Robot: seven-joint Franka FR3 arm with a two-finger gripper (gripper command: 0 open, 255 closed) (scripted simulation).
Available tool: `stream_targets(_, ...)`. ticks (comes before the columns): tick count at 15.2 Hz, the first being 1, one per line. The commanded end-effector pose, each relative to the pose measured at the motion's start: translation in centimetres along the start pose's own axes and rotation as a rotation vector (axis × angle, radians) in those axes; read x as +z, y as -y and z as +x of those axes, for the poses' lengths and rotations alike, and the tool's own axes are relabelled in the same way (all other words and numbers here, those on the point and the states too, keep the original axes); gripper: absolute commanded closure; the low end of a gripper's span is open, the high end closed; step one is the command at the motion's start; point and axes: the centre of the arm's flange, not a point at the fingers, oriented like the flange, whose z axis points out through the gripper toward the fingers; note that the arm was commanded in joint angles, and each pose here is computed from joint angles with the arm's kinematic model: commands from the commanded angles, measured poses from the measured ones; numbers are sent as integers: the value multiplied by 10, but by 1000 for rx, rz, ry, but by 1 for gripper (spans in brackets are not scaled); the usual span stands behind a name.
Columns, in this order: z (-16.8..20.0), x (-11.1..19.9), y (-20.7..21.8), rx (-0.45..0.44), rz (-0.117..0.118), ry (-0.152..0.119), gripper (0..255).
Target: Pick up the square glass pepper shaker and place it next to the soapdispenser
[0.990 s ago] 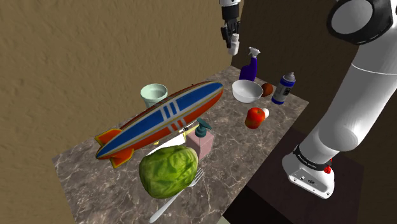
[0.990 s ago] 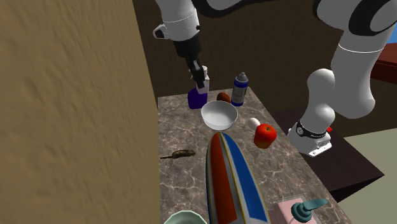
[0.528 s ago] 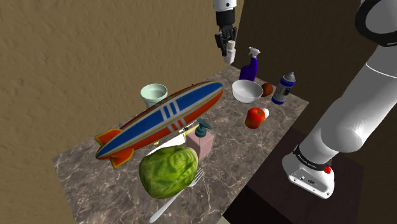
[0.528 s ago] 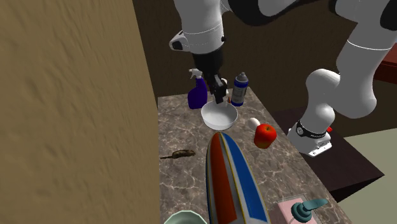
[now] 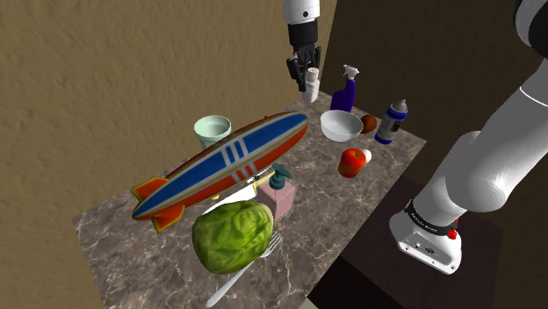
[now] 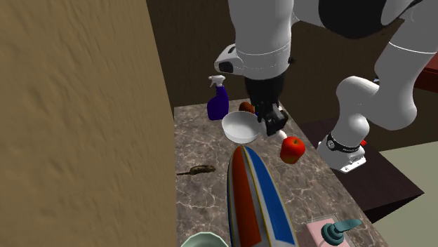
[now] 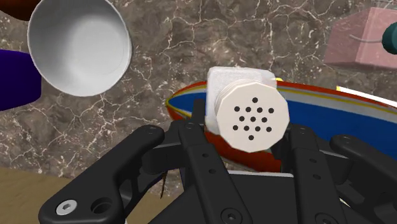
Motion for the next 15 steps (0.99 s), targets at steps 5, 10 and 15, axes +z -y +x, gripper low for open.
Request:
stream_targets(5,-27,5,75,2,0,0,255)
stream_targets(10,-42,13,122,2,0,0,255)
stream_targets(15,-35,39,122,2,0,0,255)
